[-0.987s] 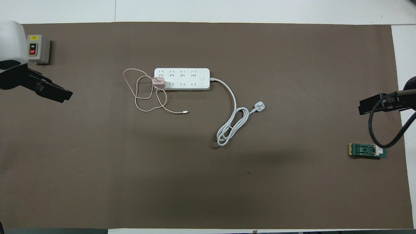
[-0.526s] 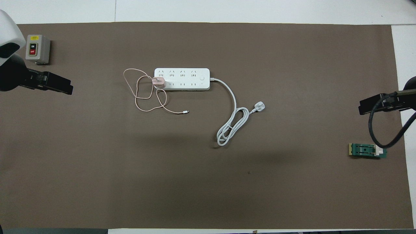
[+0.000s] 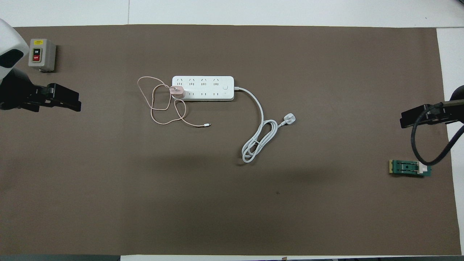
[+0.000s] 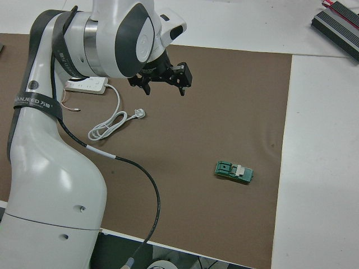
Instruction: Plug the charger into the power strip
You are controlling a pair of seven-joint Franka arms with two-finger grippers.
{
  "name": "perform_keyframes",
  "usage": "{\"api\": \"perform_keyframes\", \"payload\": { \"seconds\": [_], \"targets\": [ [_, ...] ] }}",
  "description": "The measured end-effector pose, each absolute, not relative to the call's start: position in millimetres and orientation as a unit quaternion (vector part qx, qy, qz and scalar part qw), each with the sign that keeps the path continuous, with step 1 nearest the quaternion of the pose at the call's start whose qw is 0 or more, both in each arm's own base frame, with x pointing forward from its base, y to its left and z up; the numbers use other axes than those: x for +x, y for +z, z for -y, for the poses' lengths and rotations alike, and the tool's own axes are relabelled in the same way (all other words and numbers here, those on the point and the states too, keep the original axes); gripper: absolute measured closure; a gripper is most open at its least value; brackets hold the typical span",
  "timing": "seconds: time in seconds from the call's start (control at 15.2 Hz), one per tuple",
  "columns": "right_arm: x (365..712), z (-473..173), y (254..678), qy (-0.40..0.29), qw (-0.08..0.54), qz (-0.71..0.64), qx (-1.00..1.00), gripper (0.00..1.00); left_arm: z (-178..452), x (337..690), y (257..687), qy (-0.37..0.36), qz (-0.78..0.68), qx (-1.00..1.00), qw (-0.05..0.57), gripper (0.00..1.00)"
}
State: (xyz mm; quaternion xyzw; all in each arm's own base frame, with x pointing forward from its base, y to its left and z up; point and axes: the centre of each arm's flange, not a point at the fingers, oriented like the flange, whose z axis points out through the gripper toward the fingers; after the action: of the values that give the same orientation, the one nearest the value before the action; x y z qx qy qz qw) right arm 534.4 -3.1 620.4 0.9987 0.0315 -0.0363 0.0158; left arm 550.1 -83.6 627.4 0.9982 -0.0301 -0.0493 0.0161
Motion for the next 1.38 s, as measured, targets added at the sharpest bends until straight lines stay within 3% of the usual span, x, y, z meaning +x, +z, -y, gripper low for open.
{"api": "perform_keyframes", "payload": {
  "seconds": [0.53,1.38],
  "targets": [
    [534,3,620,-0.036,0.016,-0.032,0.999,0.0,47,543,619,-0.107,-0.003,0.994,0.012,0.0],
    [534,3,620,-0.036,0.016,-0.032,0.999,0.0,30,545,626,-0.095,-0.014,0.995,0.018,0.0]
  ]
}}
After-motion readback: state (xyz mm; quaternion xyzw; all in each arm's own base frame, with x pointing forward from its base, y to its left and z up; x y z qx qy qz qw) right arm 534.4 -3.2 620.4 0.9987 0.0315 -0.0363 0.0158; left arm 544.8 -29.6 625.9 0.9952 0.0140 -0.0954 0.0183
